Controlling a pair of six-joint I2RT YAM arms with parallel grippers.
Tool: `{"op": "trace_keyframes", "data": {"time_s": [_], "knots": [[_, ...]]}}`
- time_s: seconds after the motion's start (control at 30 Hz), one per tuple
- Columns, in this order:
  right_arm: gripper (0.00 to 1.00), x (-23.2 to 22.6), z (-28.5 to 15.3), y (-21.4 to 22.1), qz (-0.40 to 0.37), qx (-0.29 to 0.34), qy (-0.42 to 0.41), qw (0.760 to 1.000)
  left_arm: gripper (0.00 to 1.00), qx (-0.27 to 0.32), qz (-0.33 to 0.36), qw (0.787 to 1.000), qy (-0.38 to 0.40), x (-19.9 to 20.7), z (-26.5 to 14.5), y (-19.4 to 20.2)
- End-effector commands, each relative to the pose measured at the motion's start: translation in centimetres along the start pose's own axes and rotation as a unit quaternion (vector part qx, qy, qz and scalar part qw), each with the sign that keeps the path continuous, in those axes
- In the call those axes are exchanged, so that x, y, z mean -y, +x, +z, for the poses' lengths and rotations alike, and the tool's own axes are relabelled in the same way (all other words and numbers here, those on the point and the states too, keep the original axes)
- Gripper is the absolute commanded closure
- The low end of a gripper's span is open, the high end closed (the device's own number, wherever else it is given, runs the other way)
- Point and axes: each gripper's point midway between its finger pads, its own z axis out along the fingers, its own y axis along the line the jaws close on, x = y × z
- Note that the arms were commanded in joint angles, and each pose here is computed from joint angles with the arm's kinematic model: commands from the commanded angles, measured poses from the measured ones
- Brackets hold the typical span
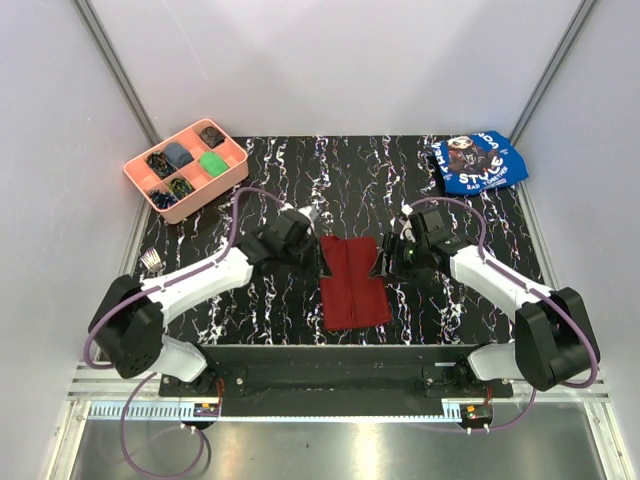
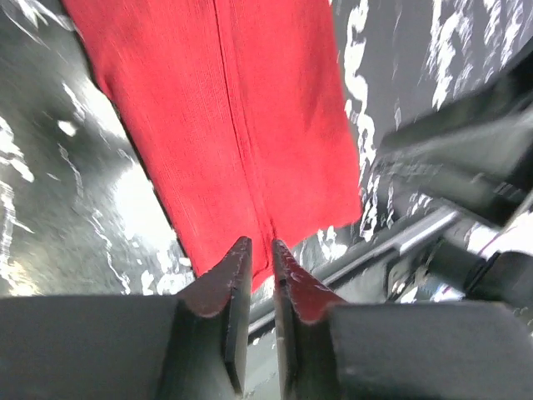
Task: Fold the napkin into a case and place the utensils inside
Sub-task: Pick up the 2/3-rectangle-folded napkin at the center of the board.
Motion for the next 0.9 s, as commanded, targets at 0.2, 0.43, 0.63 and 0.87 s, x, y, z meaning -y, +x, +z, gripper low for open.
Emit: {"op": "trace_keyframes", "data": {"time_s": [0.2, 0.43, 0.63, 0.87], "knots": [[0.36, 5.2, -1.3, -2.1, 0.126, 0.045, 0.082, 0.988, 0.29, 0.031, 0.097, 0.995, 0.005, 8.5, 3.5, 4.3], [0.34, 9.9, -4.4, -3.1, 0.25, 0.141, 0.128, 0.949, 0.31, 0.02, 0.15, 0.98, -0.127, 9.2, 8.3, 7.7], [0.33, 11.5, -6.1, -3.4, 0.265, 0.184, 0.141, 0.936, 0.33, 0.021, 0.168, 0.975, -0.145, 10.5, 10.4, 8.6], [0.33, 12.1, -5.7, -2.9, 0.252, 0.165, 0.145, 0.942, 0.42, 0.0, 0.169, 0.97, -0.174, 9.6, 11.9, 9.7]]}}
